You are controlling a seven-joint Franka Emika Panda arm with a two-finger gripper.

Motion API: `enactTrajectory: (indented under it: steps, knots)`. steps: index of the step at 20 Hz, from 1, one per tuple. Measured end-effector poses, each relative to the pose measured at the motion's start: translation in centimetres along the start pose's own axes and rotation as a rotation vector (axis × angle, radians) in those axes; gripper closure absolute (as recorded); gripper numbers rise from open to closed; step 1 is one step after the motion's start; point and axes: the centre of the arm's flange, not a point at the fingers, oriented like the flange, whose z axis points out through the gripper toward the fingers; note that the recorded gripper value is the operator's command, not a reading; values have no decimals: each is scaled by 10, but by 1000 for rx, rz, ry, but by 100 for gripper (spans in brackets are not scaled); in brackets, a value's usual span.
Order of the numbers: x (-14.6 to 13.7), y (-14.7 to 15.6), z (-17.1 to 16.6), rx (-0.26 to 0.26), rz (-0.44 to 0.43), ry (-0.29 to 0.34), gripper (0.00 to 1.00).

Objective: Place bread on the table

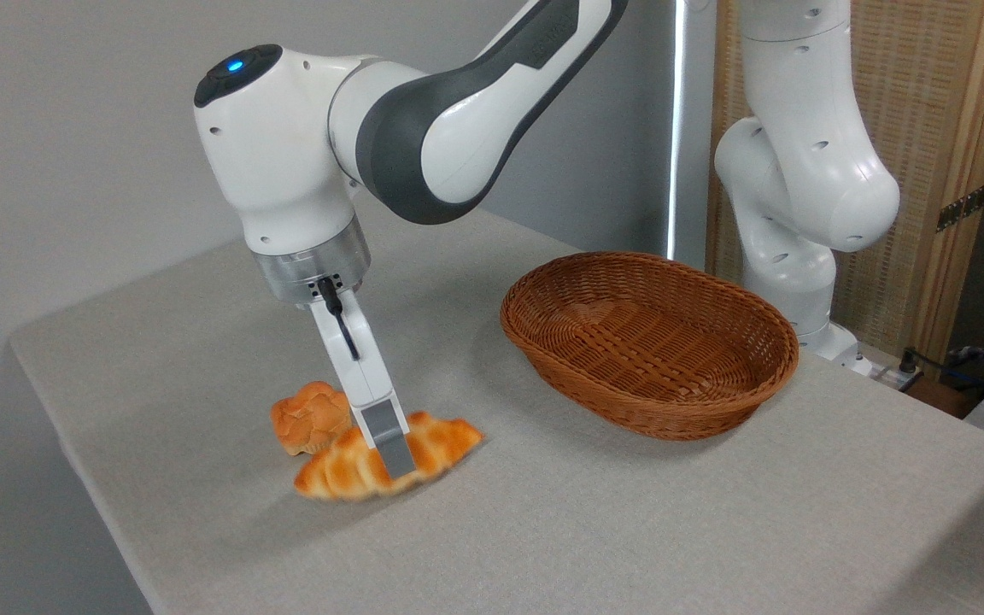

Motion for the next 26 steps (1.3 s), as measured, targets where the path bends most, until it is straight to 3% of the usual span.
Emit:
enactTrajectory:
  steps: [10, 16, 21, 26]
  knots:
    - [-2, -3, -16, 24, -38, 20, 0]
    - [-23, 2, -94, 110, -182, 114, 0]
    - [-46, 18, -164, 65, -346, 107, 0]
    - [-32, 30, -181, 69, -367, 118, 0]
